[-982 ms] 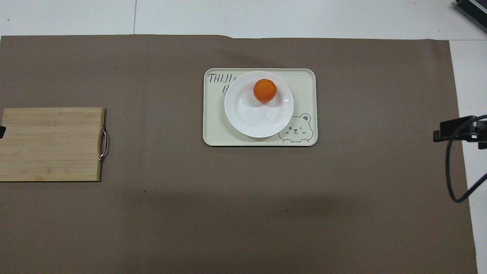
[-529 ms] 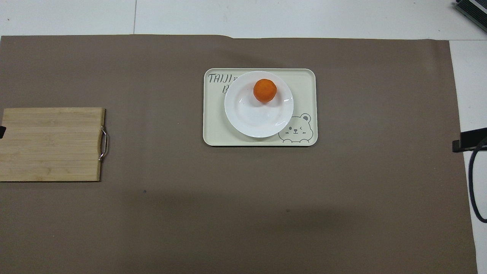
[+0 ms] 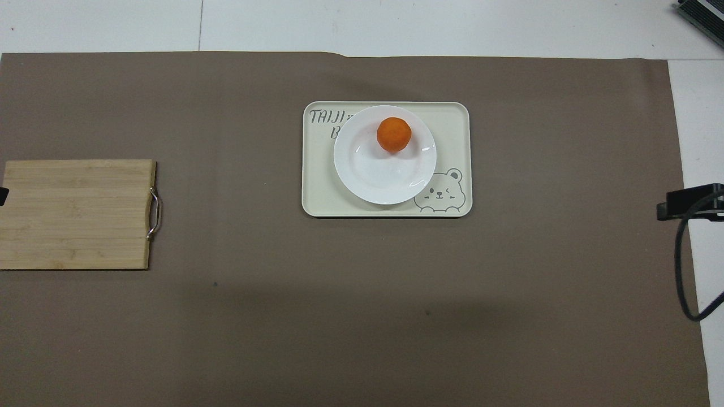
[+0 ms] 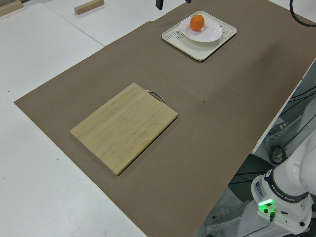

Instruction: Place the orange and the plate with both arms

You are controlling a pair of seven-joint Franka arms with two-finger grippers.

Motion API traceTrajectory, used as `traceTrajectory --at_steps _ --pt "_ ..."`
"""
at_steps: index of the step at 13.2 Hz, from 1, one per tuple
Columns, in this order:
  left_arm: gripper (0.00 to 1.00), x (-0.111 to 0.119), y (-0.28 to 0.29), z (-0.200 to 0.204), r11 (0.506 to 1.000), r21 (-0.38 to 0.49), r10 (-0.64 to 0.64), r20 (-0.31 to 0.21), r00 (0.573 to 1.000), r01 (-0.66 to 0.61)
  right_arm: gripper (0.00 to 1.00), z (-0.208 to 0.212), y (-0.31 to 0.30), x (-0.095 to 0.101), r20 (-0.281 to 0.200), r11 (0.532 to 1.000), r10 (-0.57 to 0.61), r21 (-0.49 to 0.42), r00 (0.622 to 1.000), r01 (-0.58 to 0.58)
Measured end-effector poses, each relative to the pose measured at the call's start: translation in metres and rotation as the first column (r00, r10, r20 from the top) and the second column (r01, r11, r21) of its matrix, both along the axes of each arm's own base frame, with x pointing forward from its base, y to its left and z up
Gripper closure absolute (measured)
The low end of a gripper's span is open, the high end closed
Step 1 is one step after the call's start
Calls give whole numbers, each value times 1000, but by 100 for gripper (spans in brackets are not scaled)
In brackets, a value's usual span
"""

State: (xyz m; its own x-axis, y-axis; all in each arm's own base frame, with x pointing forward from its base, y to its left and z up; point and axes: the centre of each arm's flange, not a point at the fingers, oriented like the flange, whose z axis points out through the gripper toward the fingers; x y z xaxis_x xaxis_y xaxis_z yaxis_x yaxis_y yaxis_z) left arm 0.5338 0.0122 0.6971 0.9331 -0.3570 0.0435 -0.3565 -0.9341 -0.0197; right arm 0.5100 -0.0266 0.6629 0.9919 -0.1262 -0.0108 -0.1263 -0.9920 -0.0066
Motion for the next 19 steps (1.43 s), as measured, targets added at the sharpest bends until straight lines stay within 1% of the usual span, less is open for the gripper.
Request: traceTrajectory --at_steps 19 --pt "0 0 -3 0 1000 0 -6 -5 1000 6 0 0 -2 -1 0 1000 27 -1 1000 -27"
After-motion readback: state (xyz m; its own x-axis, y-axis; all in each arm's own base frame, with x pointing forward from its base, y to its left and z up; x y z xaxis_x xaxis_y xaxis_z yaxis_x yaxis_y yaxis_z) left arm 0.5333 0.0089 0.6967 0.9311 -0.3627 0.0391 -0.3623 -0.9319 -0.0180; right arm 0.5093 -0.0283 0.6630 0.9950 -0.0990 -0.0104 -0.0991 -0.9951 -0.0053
